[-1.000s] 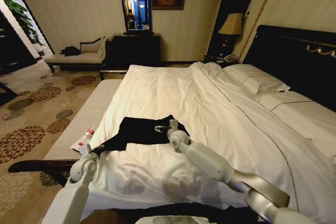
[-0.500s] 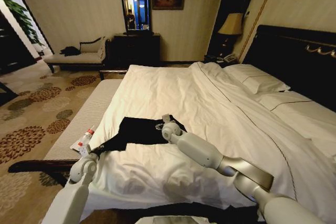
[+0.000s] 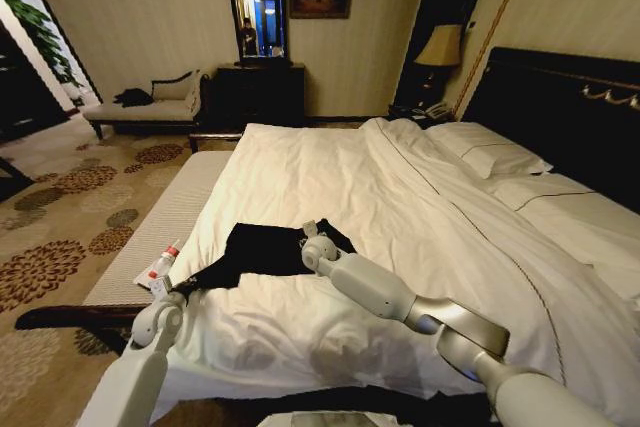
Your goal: Fold the clothes on the bed.
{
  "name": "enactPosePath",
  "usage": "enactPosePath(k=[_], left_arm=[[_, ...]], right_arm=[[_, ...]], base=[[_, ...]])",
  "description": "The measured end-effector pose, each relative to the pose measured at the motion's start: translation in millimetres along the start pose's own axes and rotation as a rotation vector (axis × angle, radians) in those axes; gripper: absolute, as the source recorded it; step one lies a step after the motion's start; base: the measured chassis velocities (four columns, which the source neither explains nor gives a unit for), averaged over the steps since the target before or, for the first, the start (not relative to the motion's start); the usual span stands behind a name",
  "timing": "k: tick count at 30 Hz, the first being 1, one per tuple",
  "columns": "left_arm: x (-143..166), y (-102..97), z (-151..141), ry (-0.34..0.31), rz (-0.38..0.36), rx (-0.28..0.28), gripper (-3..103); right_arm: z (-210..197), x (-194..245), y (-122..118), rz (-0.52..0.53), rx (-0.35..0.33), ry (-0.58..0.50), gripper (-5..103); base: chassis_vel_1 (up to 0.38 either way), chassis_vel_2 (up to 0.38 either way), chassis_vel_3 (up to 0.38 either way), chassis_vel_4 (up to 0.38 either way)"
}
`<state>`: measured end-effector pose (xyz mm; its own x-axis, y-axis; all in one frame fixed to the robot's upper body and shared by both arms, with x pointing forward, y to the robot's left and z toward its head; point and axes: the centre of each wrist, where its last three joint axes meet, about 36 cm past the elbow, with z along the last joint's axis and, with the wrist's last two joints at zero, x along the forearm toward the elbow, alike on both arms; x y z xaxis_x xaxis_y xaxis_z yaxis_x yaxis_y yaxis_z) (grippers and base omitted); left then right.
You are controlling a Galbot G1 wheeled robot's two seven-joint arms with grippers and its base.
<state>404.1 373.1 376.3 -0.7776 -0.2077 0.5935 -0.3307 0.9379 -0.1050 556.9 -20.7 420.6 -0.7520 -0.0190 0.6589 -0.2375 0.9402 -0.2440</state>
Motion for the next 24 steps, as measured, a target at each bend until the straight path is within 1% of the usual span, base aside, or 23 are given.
enactPosePath(k=[1, 2, 3, 6, 7, 10, 11, 13, 15, 17, 19, 20, 22, 24], left_arm=[[0, 0.1, 0, 0.000, 0.000, 0.001, 1], [-1, 0.3, -1, 0.000, 0.001, 0.003, 1], [-1, 0.3, -1, 0.000, 0.001, 0.003, 1], [-2, 0.4, -2, 0.002, 0.001, 0.007, 1], [-2, 0.4, -2, 0.002, 0.001, 0.007, 1], [-5, 0.5, -1, 0.006, 0.000, 0.009, 1], [-5, 0.5, -1, 0.006, 0.000, 0.009, 1], [-6, 0.4, -1, 0.006, -0.001, 0.011, 1], [-6, 0.3, -2, 0.006, -0.002, 0.011, 1], [-6, 0.2, -3, 0.004, -0.002, 0.013, 1], [-5, 0.3, -7, -0.003, 0.002, 0.019, 1], [-5, 0.3, -7, -0.003, 0.002, 0.019, 1], [-4, 0.2, -9, -0.008, 0.004, 0.020, 1], [-2, -2.3, -16, -0.033, 0.017, 0.027, 1]], right_arm=[[1, -1, 0, 0.001, 0.002, 0.002, 50], [3, -2, 1, 0.004, 0.007, 0.009, 44], [3, -2, 1, 0.004, 0.007, 0.009, 44], [7, -6, 2, 0.019, 0.018, 0.020, 28], [7, -6, 2, 0.019, 0.018, 0.020, 28], [13, -7, 1, 0.020, 0.021, 0.026, 13], [13, -7, 1, 0.020, 0.021, 0.026, 13], [18, -4, 0, 0.005, 0.013, 0.014, 3], [20, -2, -1, -0.002, 0.009, 0.006, 3], [24, 2, -4, -0.028, -0.010, -0.019, 1], [28, 9, -14, -0.078, -0.059, -0.076, 0], [28, 9, -14, -0.078, -0.059, -0.076, 0], [31, 12, -21, -0.103, -0.088, -0.114, 0], [42, 16, -50, -0.173, -0.177, -0.258, 0]], base=[[0.000, 0.000, 0.000, 0.000], [0.000, 0.000, 0.000, 0.000], [0.000, 0.000, 0.000, 0.000], [0.000, 0.000, 0.000, 0.000], [0.000, 0.000, 0.000, 0.000], [0.000, 0.000, 0.000, 0.000], [0.000, 0.000, 0.000, 0.000], [0.000, 0.000, 0.000, 0.000], [0.000, 0.000, 0.000, 0.000], [0.000, 0.000, 0.000, 0.000], [0.000, 0.000, 0.000, 0.000], [0.000, 0.000, 0.000, 0.000], [0.000, 0.000, 0.000, 0.000], [0.000, 0.000, 0.000, 0.000]])
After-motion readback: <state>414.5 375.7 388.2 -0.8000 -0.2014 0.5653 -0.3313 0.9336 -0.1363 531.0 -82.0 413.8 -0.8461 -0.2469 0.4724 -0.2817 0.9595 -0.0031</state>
